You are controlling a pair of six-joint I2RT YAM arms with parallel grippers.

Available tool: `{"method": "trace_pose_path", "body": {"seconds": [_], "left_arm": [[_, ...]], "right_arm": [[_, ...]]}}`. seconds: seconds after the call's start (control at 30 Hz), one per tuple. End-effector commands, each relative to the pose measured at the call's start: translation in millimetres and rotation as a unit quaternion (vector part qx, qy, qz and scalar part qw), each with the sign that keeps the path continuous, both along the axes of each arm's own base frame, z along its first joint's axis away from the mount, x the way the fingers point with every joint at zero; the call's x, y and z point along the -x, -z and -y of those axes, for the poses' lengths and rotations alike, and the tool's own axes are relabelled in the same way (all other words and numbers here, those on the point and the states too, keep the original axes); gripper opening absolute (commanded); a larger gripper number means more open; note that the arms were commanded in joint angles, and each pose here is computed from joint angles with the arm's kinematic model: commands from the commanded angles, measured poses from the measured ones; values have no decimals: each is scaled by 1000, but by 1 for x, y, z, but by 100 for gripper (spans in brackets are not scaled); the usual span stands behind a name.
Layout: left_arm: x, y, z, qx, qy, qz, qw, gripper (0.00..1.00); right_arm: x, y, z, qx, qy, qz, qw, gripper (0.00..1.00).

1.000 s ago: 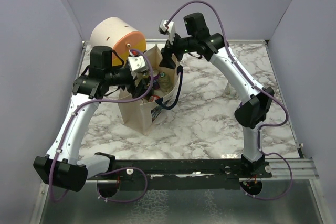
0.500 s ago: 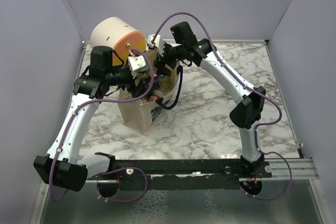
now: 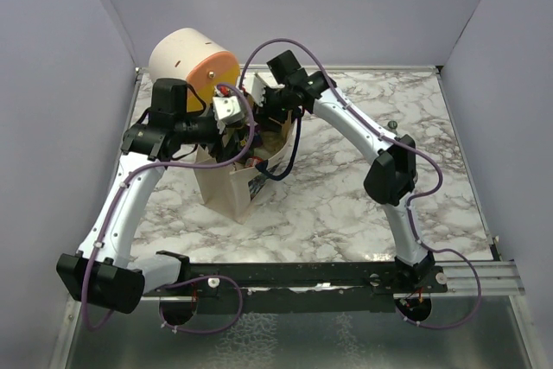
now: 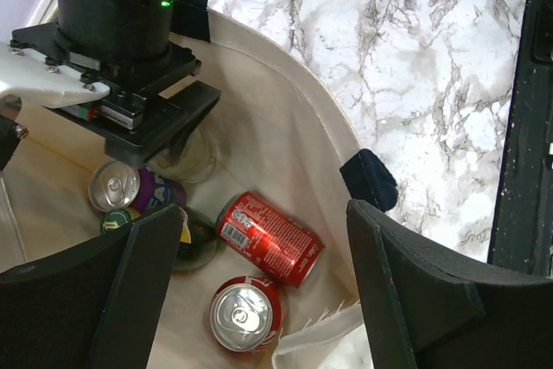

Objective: Place the beverage into the canvas bag
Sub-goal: Adjust the drink in the canvas bag.

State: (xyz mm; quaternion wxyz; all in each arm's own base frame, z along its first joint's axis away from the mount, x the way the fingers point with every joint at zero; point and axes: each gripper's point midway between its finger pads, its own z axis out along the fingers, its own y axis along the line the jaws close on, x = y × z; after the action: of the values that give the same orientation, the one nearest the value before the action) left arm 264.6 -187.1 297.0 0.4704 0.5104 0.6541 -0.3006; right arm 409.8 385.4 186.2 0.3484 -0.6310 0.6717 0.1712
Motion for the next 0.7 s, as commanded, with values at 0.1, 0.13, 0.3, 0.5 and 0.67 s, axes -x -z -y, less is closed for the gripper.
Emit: {"method": "trace_pose_path", "body": {"seconds": [0.1, 0.13, 0.3, 0.5, 0.67], "left_arm": [[11, 6, 12, -10, 34, -19, 999, 79], [10, 7, 14, -14, 32, -22, 999, 79], [11, -1, 28, -13, 47, -22, 999, 79], [20, 4, 51, -10, 74, -46, 996, 79], [21, 11, 63, -15, 92, -55, 994, 79]], "right_arm": [[-14, -2, 8, 22, 36, 27, 999, 42], [-15, -2, 10, 24, 42, 27, 998, 38], [-17, -3, 18, 31, 69, 24, 997, 20], [-19, 4, 31, 38, 94, 12, 995, 9], [-23, 9, 40, 44, 114, 1, 993, 6]]}}
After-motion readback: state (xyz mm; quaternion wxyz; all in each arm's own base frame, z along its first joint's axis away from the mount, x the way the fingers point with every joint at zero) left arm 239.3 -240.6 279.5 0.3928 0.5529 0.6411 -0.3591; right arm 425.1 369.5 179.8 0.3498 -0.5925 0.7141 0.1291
